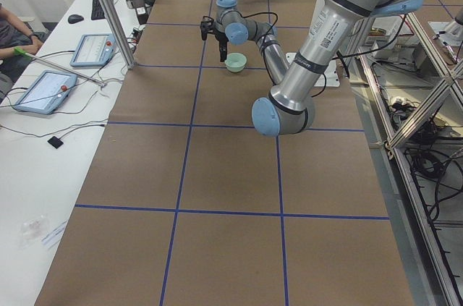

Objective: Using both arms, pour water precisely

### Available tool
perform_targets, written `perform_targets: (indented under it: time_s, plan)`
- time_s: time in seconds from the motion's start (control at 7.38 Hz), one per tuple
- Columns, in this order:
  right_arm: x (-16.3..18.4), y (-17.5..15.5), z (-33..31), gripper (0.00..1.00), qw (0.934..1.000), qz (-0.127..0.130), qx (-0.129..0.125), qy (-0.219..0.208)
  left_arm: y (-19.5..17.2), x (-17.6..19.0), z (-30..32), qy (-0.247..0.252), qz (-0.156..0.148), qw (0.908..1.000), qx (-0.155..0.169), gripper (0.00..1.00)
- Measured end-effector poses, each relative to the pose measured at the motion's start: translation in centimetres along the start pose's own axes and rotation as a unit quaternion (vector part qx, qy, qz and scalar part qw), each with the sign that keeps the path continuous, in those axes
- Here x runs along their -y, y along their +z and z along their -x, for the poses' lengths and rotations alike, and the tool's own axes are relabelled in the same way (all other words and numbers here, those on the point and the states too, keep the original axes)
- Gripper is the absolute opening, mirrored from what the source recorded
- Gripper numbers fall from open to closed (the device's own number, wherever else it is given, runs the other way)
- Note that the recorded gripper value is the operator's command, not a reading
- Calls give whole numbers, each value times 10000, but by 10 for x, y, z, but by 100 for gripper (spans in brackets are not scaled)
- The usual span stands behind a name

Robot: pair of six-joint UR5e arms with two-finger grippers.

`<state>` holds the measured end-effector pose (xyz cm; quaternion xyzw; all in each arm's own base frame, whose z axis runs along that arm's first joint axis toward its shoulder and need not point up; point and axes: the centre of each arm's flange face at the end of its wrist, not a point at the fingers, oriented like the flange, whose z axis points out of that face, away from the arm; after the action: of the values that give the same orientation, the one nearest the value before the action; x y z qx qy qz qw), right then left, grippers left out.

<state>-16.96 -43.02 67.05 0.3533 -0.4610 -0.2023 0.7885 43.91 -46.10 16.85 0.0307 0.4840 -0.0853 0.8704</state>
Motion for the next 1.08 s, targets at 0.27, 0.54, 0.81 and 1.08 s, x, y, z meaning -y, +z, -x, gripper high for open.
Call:
perform_targets:
  time_s: [0.27, 0.54, 0.81, 1.08]
  plan:
    - [-1, 1, 0, 61, 10000, 13, 6, 0, 0, 0, 0, 3, -1, 10000, 2, 99]
    - [-1, 1, 1, 26, 10000, 7, 10, -1, 0, 1, 1, -2, -3, 10000, 8, 99]
    - [7, 3, 4, 14, 10000, -43, 40, -34, 0, 1, 2, 20, -6, 10000, 10, 99]
    - [38, 7, 15, 5, 9996, -237, 137, -107, -2, 6, 5, 98, -31, 9999, 18, 99]
